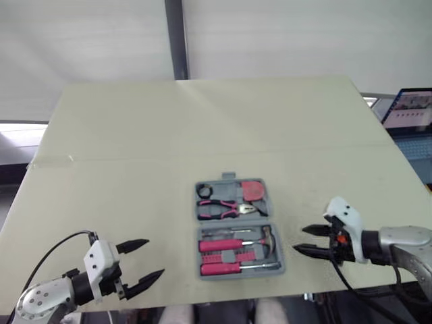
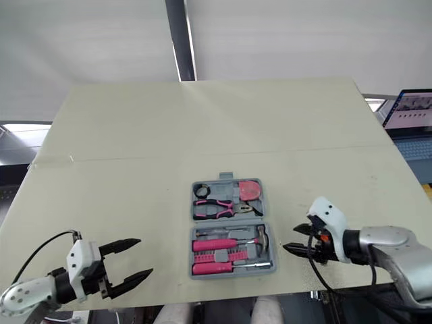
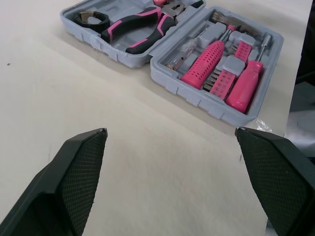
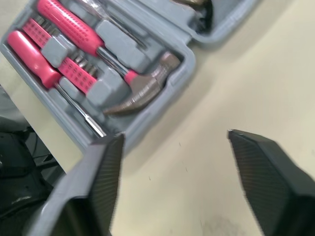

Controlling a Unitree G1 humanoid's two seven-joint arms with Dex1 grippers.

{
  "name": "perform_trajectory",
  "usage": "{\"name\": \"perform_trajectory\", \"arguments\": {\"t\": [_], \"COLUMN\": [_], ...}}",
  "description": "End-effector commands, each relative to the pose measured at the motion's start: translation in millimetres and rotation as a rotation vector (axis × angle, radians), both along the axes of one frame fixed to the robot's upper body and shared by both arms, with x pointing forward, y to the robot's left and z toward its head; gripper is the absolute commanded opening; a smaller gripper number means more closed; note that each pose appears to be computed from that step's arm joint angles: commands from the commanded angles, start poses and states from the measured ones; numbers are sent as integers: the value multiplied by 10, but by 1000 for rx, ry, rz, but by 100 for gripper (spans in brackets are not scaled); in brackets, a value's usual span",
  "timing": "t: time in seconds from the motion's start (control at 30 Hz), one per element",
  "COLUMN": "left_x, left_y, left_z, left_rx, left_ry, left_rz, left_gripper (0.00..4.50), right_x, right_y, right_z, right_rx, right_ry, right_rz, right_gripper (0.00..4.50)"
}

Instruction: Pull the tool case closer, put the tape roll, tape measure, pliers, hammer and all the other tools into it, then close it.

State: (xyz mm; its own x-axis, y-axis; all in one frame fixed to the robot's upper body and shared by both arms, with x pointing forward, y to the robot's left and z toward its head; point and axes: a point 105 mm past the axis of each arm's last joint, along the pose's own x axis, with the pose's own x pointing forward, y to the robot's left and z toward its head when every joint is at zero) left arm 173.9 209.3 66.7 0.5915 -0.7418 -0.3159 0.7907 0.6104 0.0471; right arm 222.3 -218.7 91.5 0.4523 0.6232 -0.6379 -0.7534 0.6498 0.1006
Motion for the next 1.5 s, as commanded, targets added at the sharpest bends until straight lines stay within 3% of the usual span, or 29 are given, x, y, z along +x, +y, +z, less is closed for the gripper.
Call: {"name": "perform_trajectory", "arguments": {"t": [0.03, 0.23, 0.53, 0.63, 0.7, 0.8, 0.97, 1.03, 1.5], "left_x": [-59, -74, -104, -20, 118, 280, 480, 528, 885], "left_y": [130, 265, 288, 264, 215, 134, -164, -262, -740], "left_z": [-2, 0, -41, -26, 6, -11, 13, 31, -14], "left_rx": [33, 84, 90, 103, 93, 92, 23, 8, 11], "left_ry": [-3, -23, 6, -20, -47, -46, -50, -47, 24], "left_rz": [41, 111, 156, 165, 172, 159, 92, 69, 2], "left_gripper": [450, 450, 450, 450, 450, 359, 105, 4, 4], "right_x": [-52, -67, -7, 71, 160, 283, 472, 526, 821], "right_y": [-168, -450, -501, -437, -396, -325, -174, -124, 82], "right_z": [83, -27, -76, -21, -23, -47, -128, -155, -341], "right_rx": [-4, -17, -35, -28, -27, -26, -30, -36, -98], "right_ry": [-28, -14, -7, -26, -43, -66, -73, -75, -50], "right_rz": [-35, -126, -137, -119, -113, -101, -87, -81, -110], "right_gripper": [445, 445, 445, 445, 394, 268, 8, 0, 0]}}
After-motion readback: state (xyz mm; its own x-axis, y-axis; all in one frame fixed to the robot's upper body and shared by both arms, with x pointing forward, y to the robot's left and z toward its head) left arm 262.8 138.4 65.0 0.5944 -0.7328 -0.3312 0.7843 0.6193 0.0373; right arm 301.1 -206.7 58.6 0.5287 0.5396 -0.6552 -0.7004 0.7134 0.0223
